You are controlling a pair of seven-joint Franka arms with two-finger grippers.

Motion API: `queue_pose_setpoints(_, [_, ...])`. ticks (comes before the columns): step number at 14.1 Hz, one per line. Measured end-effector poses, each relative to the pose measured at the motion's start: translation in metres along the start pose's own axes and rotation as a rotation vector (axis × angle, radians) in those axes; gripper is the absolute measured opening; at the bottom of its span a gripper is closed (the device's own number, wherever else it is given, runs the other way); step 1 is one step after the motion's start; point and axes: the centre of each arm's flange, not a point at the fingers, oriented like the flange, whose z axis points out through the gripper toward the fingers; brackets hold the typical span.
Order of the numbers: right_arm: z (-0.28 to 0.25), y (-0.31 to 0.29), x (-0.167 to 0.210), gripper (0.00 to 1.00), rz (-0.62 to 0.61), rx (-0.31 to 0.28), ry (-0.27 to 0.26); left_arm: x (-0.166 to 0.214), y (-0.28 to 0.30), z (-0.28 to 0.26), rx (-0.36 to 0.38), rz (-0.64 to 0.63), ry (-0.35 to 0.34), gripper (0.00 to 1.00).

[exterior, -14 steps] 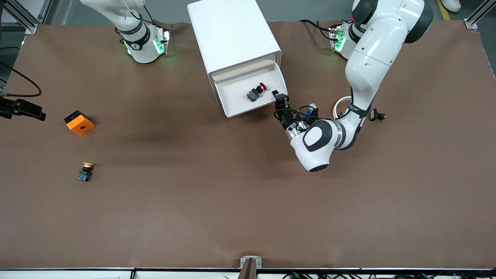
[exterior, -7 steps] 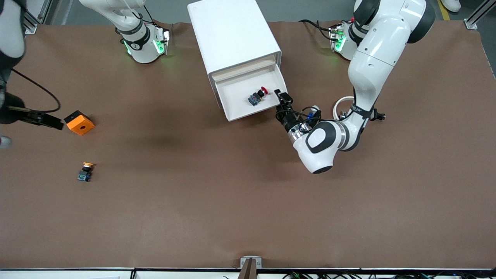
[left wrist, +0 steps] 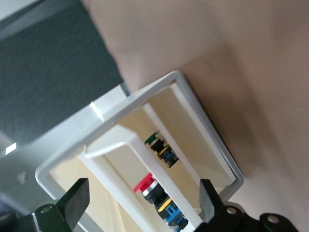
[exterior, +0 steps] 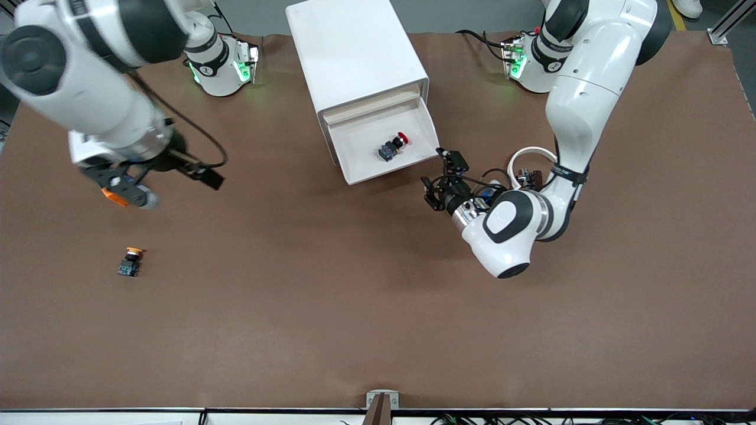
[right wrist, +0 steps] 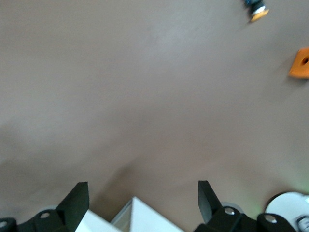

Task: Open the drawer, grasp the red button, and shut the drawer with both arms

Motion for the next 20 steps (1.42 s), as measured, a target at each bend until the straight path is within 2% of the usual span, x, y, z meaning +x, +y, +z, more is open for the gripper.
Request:
queue_pose_setpoints(3, [0.023,-0.056,-0.062,1.00,0.059,0.033,-0.033,0.020,-0.007,-0.027,-0.046,0.186,0.056,1.00])
queue_pose_setpoints(8, [0.089,-0.133,-0.138,1.00,0.175,0.075,-0.013,0.035,-0.040,-0.095,-0.160,0.492,0.187,1.00])
queue_pose_setpoints(11, [0.125,-0.165,-0.183,1.00,0.204,0.084,-0.006,0.063,-0.070,-0.148,-0.233,0.673,0.279,1.00])
queue_pose_setpoints(13, [0.149,-0.177,-0.205,1.00,0.196,0.064,0.003,0.083,-0.085,-0.172,-0.244,0.784,0.357,1.00])
queue_pose_setpoints(15, [0.172,-0.183,-0.218,1.00,0.180,0.030,0.011,0.090,-0.096,-0.191,-0.261,0.889,0.470,1.00])
queue_pose_setpoints(17, [0.192,-0.188,-0.228,1.00,0.169,0.005,0.012,0.083,-0.101,-0.209,-0.332,0.935,0.561,1.00])
queue_pose_setpoints(20, [0.212,-0.194,-0.240,1.00,0.173,-0.006,0.019,0.070,-0.111,-0.239,-0.492,0.950,0.677,1.00])
